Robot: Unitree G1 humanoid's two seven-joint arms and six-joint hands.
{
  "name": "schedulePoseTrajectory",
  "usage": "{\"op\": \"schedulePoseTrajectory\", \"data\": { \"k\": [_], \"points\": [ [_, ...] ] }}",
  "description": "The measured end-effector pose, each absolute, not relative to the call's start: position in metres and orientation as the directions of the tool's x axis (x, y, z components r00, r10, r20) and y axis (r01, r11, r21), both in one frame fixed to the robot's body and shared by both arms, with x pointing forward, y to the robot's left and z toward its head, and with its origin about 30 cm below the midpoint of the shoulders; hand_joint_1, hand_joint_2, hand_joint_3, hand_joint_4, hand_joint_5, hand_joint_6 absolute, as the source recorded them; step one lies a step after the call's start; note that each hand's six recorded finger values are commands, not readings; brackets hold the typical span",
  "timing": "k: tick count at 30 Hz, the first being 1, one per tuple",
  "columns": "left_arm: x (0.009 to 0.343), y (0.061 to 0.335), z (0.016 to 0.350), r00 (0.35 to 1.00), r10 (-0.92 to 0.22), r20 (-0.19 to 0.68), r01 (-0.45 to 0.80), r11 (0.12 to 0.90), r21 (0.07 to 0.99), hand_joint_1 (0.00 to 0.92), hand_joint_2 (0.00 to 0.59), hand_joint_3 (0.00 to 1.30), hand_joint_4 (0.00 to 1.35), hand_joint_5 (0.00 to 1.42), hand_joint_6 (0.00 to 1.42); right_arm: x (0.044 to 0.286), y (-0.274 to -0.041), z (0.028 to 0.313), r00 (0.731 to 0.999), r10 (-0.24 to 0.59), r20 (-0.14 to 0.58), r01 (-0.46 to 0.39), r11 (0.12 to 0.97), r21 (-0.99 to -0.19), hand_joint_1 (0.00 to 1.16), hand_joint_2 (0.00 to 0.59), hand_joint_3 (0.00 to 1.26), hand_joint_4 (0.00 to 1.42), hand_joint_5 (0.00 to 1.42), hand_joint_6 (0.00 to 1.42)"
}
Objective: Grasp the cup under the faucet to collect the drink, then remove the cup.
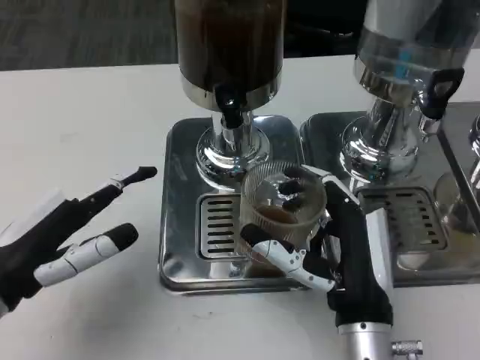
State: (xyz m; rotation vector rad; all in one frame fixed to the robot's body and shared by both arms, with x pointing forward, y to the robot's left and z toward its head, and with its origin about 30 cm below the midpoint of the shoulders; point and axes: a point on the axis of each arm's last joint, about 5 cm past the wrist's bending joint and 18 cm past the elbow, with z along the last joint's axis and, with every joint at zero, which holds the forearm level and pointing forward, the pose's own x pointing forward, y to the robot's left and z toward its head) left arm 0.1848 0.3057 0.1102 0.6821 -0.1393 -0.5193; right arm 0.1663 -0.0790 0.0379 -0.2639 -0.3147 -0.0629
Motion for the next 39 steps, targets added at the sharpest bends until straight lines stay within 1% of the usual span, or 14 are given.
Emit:
{"op": "schedulePoseTrajectory", "data": {
  "k": [10,17,23,27,28,29,34,39],
  "points": [
    [0.179,0.299,0.116,0.830,-0.557,-0.028,0.438,0.621,0.650,0.000,0.099,0.11,0.00,0.00,0.04,0.156,-0.085,0.052,0.935,0.027,0.353,0.060,0.971,-0.232,0.97,0.134,0.71,0.83,1.03,1.33],
    [0.172,0.297,0.119,0.808,-0.589,-0.016,0.455,0.606,0.652,0.000,0.094,0.11,0.00,0.00,0.04,0.148,-0.095,0.059,0.937,0.061,0.344,0.028,0.968,-0.248,0.97,0.128,0.72,0.84,1.04,1.33],
    [0.168,0.297,0.125,0.786,-0.618,-0.019,0.466,0.572,0.675,0.000,0.094,0.11,0.00,0.00,0.04,0.142,-0.101,0.064,0.935,0.095,0.341,-0.005,0.967,-0.256,0.97,0.125,0.73,0.84,1.05,1.33],
    [0.163,0.296,0.131,0.757,-0.653,-0.004,0.465,0.535,0.705,0.000,0.094,0.11,0.00,0.00,0.04,0.140,-0.103,0.069,0.932,0.118,0.344,-0.027,0.966,-0.258,0.97,0.124,0.74,0.85,1.05,1.33],
    [0.161,0.296,0.134,0.740,-0.673,-0.004,0.467,0.509,0.723,0.000,0.094,0.09,0.00,0.00,0.04,0.138,-0.103,0.070,0.930,0.125,0.345,-0.033,0.965,-0.260,0.97,0.124,0.74,0.86,1.05,1.33],
    [0.160,0.297,0.135,0.734,-0.680,-0.005,0.466,0.498,0.731,0.000,0.086,0.09,0.00,0.00,0.03,0.137,-0.104,0.070,0.930,0.129,0.343,-0.037,0.964,-0.262,0.97,0.124,0.74,0.86,1.05,1.33],
    [0.154,0.297,0.143,0.690,-0.724,-0.007,0.455,0.427,0.782,0.000,0.083,0.08,0.00,0.00,0.03,0.134,-0.106,0.073,0.928,0.149,0.342,-0.055,0.961,-0.270,0.97,0.124,0.75,0.87,1.05,1.33],
    [0.150,0.300,0.148,0.680,-0.733,-0.014,0.446,0.399,0.801,0.000,0.083,0.08,0.00,0.00,0.03,0.130,-0.108,0.075,0.928,0.152,0.340,-0.061,0.962,-0.265,0.97,0.124,0.76,0.87,1.06,1.35]
  ]
}}
